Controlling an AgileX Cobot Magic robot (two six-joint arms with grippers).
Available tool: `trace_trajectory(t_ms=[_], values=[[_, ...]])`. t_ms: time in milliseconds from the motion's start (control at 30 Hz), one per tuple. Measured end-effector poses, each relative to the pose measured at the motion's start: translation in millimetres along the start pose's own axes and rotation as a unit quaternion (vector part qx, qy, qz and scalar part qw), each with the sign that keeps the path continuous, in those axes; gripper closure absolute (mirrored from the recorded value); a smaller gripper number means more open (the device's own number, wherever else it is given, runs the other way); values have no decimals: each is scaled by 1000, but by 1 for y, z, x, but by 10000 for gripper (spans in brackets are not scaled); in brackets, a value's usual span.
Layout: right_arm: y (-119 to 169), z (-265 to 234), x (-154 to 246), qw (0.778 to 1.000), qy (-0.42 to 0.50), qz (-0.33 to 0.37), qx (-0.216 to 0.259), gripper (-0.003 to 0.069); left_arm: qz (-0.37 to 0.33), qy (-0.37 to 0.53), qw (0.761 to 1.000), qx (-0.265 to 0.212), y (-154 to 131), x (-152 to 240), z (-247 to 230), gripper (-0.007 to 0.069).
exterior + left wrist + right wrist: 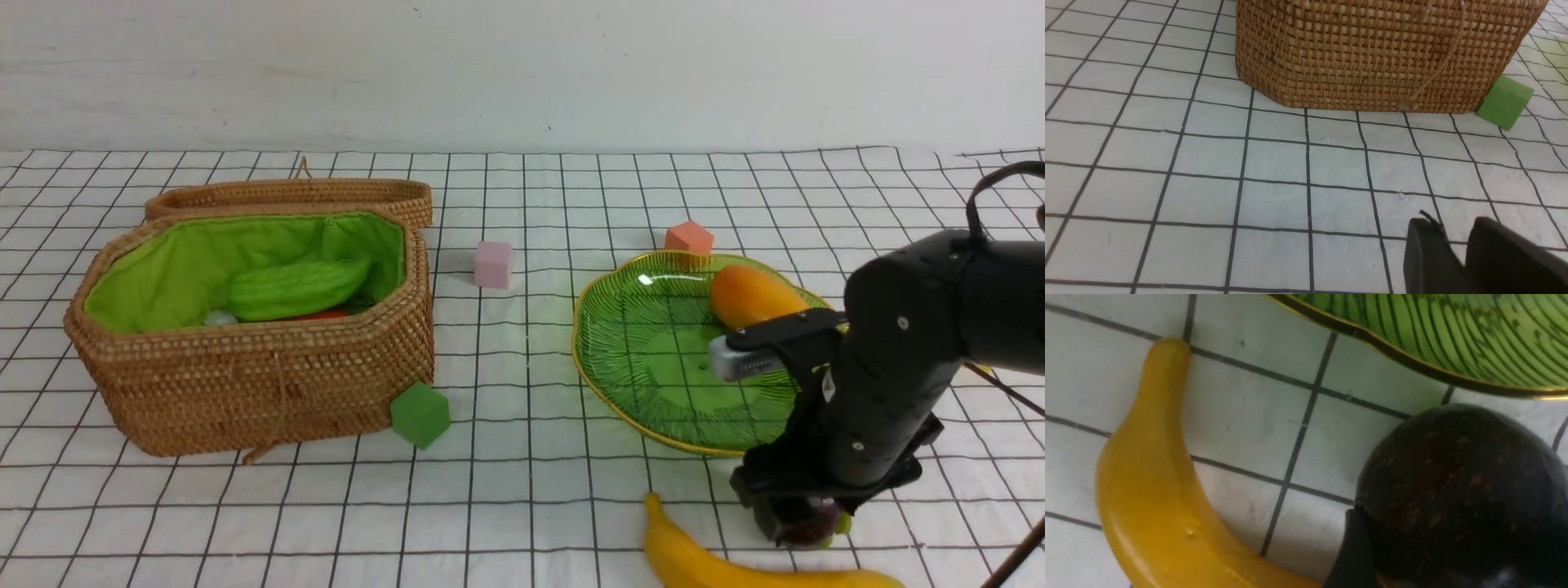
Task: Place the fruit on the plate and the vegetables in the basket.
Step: Use the right arm to grab a mangosteen and put it into the right plate
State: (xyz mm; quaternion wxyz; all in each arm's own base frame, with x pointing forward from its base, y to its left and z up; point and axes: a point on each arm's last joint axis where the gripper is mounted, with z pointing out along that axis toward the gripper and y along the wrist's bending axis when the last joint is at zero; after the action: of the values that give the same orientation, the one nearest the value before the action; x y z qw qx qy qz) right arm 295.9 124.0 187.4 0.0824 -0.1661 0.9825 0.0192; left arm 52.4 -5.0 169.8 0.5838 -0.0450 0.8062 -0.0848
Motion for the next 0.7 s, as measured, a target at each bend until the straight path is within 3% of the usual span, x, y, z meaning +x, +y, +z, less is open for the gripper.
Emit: trace_trajectory(t_ms=[233, 400, 500, 700], values=[[-1, -8, 6, 1000, 22, -2, 1, 106, 0, 0, 1000, 0, 0, 0, 0, 469], [-1, -50, 6, 1000, 12, -15, 4, 106, 0, 0, 1000, 0, 0, 0, 0, 461], [-1, -87, -6, 998, -56, -16, 3, 106, 0, 0, 1000, 0, 0, 0, 0, 459], [2, -100, -45, 979, -201, -16, -6, 106, 0, 0, 1000, 0, 0, 0, 0, 452]])
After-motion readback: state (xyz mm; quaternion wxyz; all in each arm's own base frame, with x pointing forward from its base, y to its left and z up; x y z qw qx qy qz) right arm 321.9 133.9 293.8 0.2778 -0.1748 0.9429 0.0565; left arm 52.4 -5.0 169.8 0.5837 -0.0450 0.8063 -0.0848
